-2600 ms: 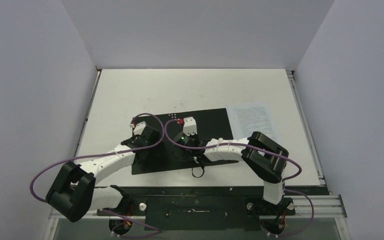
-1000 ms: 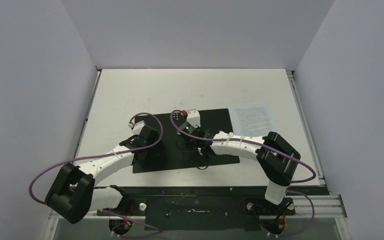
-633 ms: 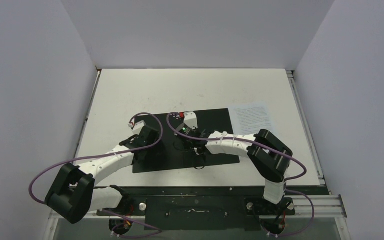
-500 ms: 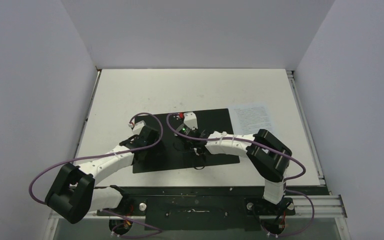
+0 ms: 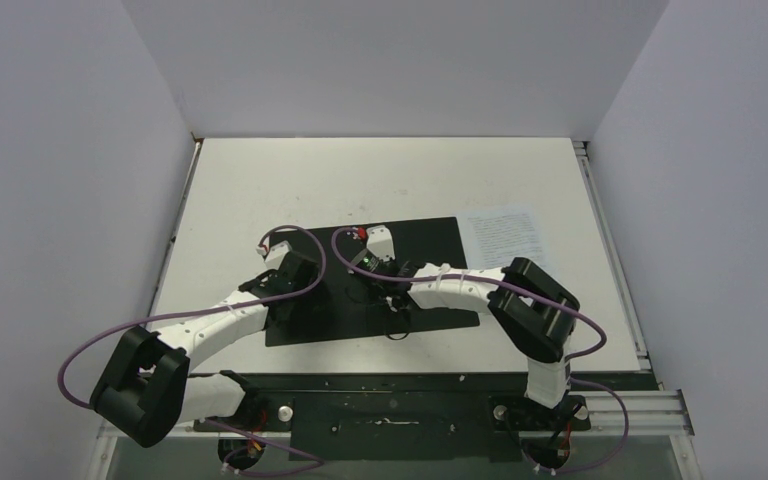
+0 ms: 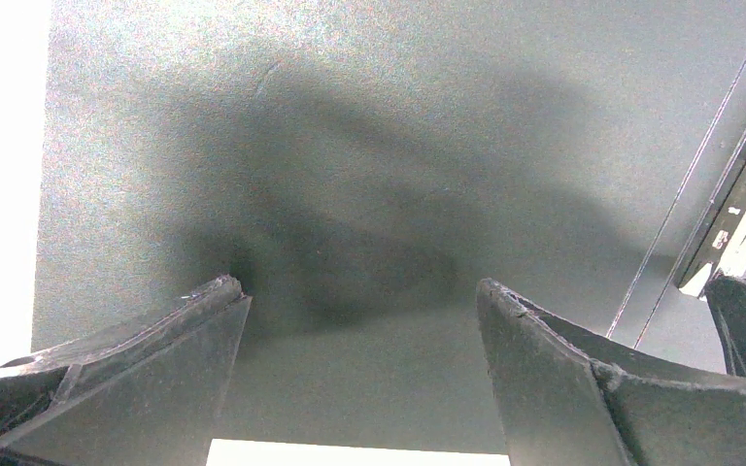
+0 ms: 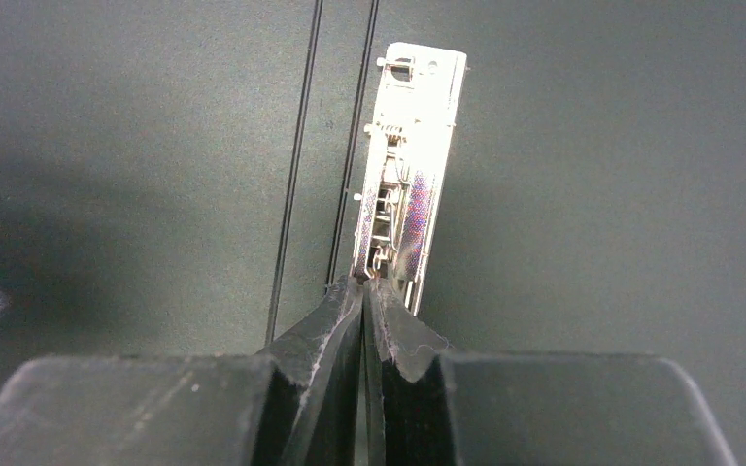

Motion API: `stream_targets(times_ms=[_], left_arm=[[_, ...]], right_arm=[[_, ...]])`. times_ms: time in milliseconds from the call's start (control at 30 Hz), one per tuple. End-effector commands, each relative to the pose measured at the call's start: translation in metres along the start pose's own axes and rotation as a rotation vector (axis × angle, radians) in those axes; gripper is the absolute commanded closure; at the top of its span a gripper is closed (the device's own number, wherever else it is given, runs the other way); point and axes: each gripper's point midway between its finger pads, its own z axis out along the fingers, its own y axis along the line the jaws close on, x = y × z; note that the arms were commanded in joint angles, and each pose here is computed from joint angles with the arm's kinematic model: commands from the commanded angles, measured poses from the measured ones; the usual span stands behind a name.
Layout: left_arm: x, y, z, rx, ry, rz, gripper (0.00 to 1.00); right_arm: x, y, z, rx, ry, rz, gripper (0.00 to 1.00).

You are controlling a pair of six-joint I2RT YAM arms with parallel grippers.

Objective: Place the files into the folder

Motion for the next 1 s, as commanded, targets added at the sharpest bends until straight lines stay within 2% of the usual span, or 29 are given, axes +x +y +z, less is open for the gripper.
stream_targets(times_ms=[0,533,967], left_arm=[[0.022,0.023,0.004,-0.066,0.073,0.026,0.12],[0.023,0.025,0.005,-0.078,0.076,0.026,0.12],[0.023,0.027,0.005,-0.091,0.073,0.025,0.12]], right_arm=[[0.0,0.005,0.005,0.003,-0.013,-0.014,0.95],[0.043,-0.023,0.009,0.154,0.064,-0.167,0.95],[0.06,-0.047,0.01,0.252,0.09,-0.224,0.95]])
